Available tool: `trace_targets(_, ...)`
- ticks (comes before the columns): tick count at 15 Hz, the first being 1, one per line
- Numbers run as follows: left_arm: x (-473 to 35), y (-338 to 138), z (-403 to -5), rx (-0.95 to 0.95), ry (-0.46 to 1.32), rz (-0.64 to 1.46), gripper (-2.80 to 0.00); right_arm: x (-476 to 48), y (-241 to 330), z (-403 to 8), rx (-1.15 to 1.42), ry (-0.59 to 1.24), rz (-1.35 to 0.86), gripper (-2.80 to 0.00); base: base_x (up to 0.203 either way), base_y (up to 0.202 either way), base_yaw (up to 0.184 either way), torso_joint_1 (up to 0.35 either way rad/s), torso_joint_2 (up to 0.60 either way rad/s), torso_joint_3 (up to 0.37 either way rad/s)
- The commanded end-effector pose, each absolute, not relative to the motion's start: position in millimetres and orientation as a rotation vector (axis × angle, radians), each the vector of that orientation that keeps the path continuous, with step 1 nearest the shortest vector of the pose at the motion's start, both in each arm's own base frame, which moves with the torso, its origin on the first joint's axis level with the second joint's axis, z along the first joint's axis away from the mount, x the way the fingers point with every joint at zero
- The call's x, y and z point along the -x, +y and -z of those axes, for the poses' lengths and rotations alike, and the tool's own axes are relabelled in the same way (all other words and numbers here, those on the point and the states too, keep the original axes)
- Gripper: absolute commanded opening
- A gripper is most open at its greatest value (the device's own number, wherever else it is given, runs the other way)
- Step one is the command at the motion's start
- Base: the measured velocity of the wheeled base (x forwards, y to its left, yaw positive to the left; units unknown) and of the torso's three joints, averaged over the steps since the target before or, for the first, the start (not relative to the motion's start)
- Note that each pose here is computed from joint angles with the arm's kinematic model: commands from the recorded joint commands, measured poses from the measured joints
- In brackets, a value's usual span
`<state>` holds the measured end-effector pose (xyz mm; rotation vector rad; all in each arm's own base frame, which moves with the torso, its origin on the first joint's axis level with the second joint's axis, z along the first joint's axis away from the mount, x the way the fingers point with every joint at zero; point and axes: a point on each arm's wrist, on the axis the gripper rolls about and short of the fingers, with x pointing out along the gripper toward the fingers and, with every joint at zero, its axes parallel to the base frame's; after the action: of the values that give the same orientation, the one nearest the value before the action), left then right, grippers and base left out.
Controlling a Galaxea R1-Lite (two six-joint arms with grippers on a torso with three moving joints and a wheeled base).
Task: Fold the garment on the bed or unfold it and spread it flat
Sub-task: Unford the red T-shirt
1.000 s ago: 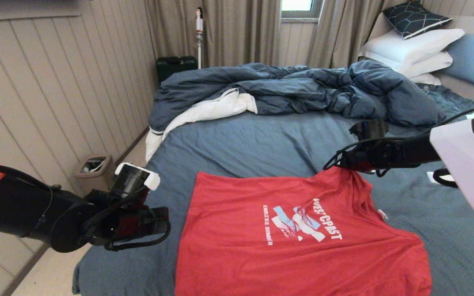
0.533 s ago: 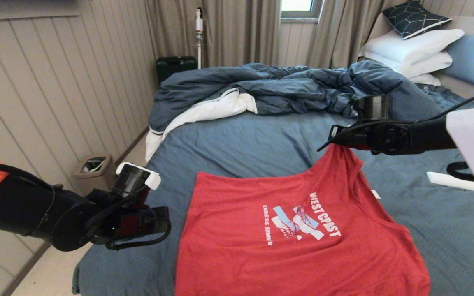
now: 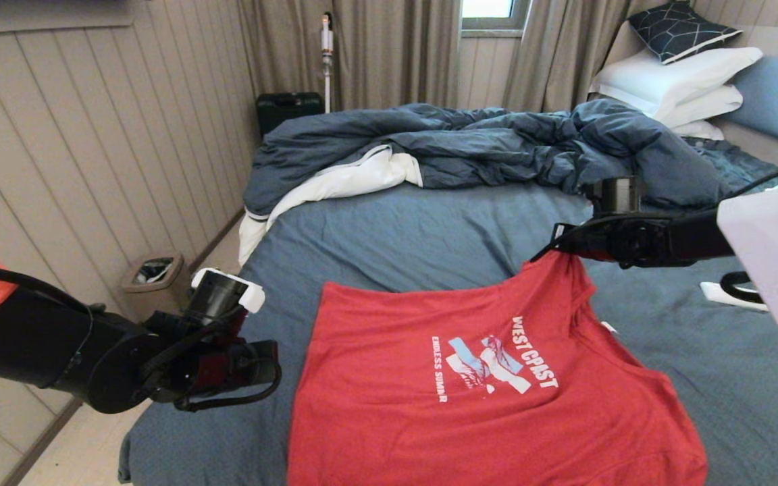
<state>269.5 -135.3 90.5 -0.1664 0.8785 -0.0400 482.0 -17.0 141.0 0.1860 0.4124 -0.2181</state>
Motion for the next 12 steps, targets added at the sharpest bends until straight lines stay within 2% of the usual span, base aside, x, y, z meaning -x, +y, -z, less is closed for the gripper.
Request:
trace_targets(1,-269.7,-135.4,-90.0,0.169,0.879,0.038,-2.80,-485.1,-20.4,-128.9,-0.183,0.439,0.228,-2.80,0.000,0.000,0.000,0.000,0.00,0.000)
trace_targets(5,-270.2,-135.5,-90.6,0.174,0.876,0.035,-2.80,-486.2,-21.2,-123.3,-0.177,0.453,0.238,-2.80,0.000,0.000,0.000,0.000,0.00,0.000)
trace_targets(12,-269.5,-135.1,-92.0,0.177,0.872,0.036,-2.80,-476.0,-19.4,-138.3,-0.154,0.478,0.225,-2.80,0.000,0.000,0.000,0.000,0.00,0.000)
